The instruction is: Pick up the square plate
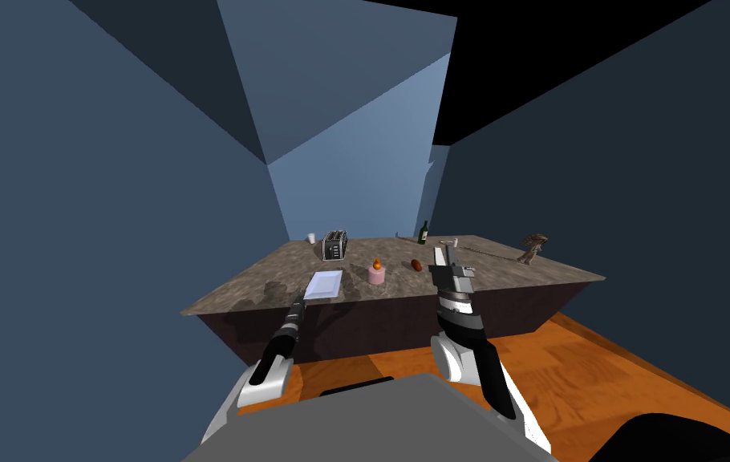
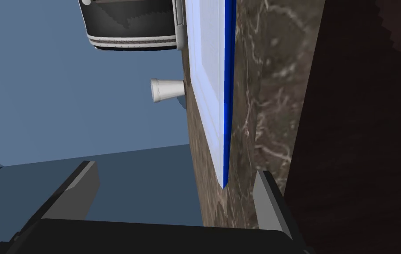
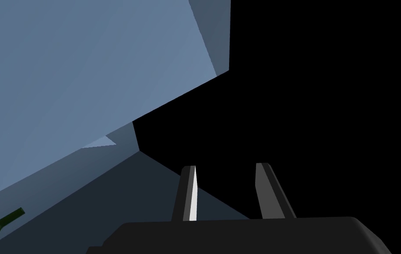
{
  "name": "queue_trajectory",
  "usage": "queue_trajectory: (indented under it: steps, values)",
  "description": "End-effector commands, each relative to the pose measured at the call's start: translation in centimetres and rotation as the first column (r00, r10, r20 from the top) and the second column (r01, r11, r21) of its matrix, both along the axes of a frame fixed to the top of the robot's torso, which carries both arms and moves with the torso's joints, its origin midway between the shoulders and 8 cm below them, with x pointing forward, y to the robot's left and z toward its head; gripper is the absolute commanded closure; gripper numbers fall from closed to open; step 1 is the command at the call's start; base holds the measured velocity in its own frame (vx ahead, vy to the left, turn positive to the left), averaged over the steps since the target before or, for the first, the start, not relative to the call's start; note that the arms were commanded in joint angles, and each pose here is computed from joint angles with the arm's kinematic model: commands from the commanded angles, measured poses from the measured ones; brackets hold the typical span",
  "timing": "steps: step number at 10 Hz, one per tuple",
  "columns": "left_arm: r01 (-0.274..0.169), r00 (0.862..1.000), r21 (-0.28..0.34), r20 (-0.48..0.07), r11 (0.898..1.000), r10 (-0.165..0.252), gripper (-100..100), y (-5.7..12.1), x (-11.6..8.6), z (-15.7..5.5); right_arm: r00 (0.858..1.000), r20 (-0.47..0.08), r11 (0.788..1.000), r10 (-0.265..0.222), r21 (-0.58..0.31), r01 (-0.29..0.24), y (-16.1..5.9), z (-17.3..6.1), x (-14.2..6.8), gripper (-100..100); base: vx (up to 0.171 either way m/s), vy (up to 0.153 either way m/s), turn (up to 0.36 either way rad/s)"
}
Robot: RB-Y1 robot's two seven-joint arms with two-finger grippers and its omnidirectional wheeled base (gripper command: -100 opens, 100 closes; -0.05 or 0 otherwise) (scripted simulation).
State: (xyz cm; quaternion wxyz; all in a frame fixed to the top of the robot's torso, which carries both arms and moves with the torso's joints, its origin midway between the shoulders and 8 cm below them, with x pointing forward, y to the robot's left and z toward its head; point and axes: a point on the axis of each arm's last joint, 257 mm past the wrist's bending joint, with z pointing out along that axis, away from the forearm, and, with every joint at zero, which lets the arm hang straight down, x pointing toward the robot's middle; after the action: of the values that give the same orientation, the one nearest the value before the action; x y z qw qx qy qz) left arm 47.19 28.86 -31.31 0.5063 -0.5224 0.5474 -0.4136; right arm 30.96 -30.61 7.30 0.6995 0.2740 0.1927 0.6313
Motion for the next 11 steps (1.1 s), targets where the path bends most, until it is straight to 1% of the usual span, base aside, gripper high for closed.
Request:
queue_trajectory:
  steps: [1,3,4,5,6,7,9,10,11]
  values:
    - [-0.008,0.999,-0.039,-0.032,0.999,0.007,-100,-1.5,0.0,-1.4,1.0,0.0,1.0,0.0,0.0,0.0,0.0,0.0,0.0,0,0.002,-0.032,0.001]
    - [-0.018,0.998,-0.089,-0.055,0.996,0.013,-100,-3.2,0.0,-2.4,1.0,0.0,1.0,0.0,0.0,0.0,0.0,0.0,0.0,0,0.001,-0.022,-0.001]
    - [-0.021,0.998,-0.104,-0.059,0.994,0.015,-100,-3.7,0.0,-2.6,1.0,0.0,1.0,0.0,0.0,0.0,0.0,0.0,0.0,0,0.001,-0.01,0.0]
    - [-0.019,0.998,-0.093,-0.056,0.995,0.014,-100,-3.3,-0.2,-2.5,1.0,0.0,1.0,0.0,0.0,0.0,0.0,0.0,0.0,0,0.0,0.0,0.0]
    - [-0.019,0.998,-0.095,-0.056,0.995,0.014,0,-3.4,-0.2,-2.6,1.0,0.0,1.0,0.0,0.0,0.0,0.0,0.0,0.0,0,0.0,0.0,0.0]
    - [-0.023,0.998,-0.094,-0.056,0.995,0.018,-100,-2.8,0.6,-2.7,1.0,0.0,1.0,0.0,0.0,0.0,0.0,0.0,0.0,0,0.015,-0.014,-0.029]
    - [-0.027,0.998,-0.095,-0.056,0.995,0.022,-100,-2.3,1.3,-2.7,1.0,0.0,1.0,0.0,0.0,0.0,0.0,0.0,0.0,0,0.027,-0.018,-0.025]
    - [-0.025,0.998,-0.094,-0.056,0.995,0.02,-100,-2.5,1.0,-2.7,1.0,0.0,1.0,0.0,0.0,0.0,0.0,0.0,0.0,0,0.013,-0.008,0.0]
    - [-0.026,0.998,-0.095,-0.056,0.995,0.021,100,-2.5,1.0,-2.7,1.0,0.0,1.0,0.0,0.0,0.0,0.0,0.0,0.0,0,-0.005,-0.003,0.009]
